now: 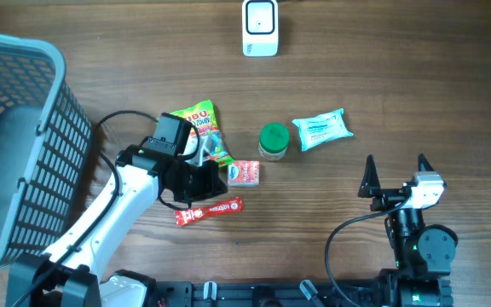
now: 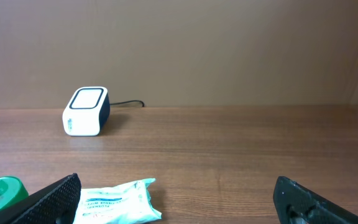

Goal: Scan the item barcode
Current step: 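Carry the NESCAFE stick out and lay it near the red box, then withdraw the left gripper back toward the basket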

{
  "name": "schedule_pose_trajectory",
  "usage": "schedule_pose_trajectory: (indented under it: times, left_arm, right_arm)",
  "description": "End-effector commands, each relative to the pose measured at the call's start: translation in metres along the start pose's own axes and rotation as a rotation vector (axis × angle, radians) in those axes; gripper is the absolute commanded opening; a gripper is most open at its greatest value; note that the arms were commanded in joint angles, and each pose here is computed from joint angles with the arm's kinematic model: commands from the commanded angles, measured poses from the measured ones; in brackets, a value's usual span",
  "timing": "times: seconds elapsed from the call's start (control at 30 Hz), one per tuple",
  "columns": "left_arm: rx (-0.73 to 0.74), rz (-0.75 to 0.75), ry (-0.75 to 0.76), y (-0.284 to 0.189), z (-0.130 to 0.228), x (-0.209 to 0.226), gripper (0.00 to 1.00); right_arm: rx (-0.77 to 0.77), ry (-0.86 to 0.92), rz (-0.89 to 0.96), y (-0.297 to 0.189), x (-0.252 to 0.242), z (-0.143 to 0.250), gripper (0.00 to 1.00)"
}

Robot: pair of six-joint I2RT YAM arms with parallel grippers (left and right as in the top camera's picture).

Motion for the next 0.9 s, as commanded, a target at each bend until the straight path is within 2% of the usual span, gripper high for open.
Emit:
schedule_pose_trajectory:
  times: [0.0,0.13,0.17,0.27,0.37,0.4,0.47,0.63,0.8,0.87]
  left_arm:
    - [-0.044,-0.113,-0.293,0.0,-0.004,0.019,0.04]
    - [-0.037,-0.119,-0.337,0.0,-0.002,0.02,0.04]
    - [-0.036,-0.144,-0.393,0.0,0.001,0.024,0.04]
    - [-0.059,-0.305,-0.734,-0.007,0.019,0.051,0.05]
    - [-0.089,-0.31,-0.918,-0.007,0.02,0.052,0.88]
    - [-0.1,-0.305,-0.95,-0.007,0.018,0.052,1.0]
    - [-0.15,-0.282,-0.96,-0.006,0.007,0.05,1.0]
    - [-0.243,-0.327,-1.191,0.005,0.015,0.039,1.0]
    - [-0.319,-0.438,-1.213,0.018,0.033,0.036,1.0]
    - [-0.332,-0.489,-1.261,0.021,0.036,0.045,0.92]
  right_arm:
    - [-0.007,0.006,-0.007,0.0,0.001,-0.001,1.0]
    - [-0.007,0.006,-0.007,0.0,0.001,-0.001,1.0]
    - [-0.007,0.006,-0.007,0.0,0.001,-0.001,1.0]
    - [-0.007,0.006,-0.007,0.0,0.001,-0.001,1.0]
    - [-0.007,0.006,-0.007,0.0,0.001,-0.001,1.0]
    - [-0.007,0.006,-0.007,0.0,0.001,-0.001,1.0]
    - [-0.007,0.006,-0.007,0.0,0.001,-0.001,1.0]
    - [-0.007,0.006,-0.007,0.0,0.001,-0.001,1.0]
    - [-0.007,0.005,-0.007,0.0,0.001,-0.001,1.0]
    - [-0.007,0.006,-0.007,0.0,0.001,-0.001,1.0]
Point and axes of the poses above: each gripper's point midway between its finger pads, its own y axis out along the fingers, its own x axis along the line the jaws close on, z = x × y, the point moved 1 cm from there along -y, back along the fingers, and after that the axes turned 6 degrees about y, right-handed, at the moved point
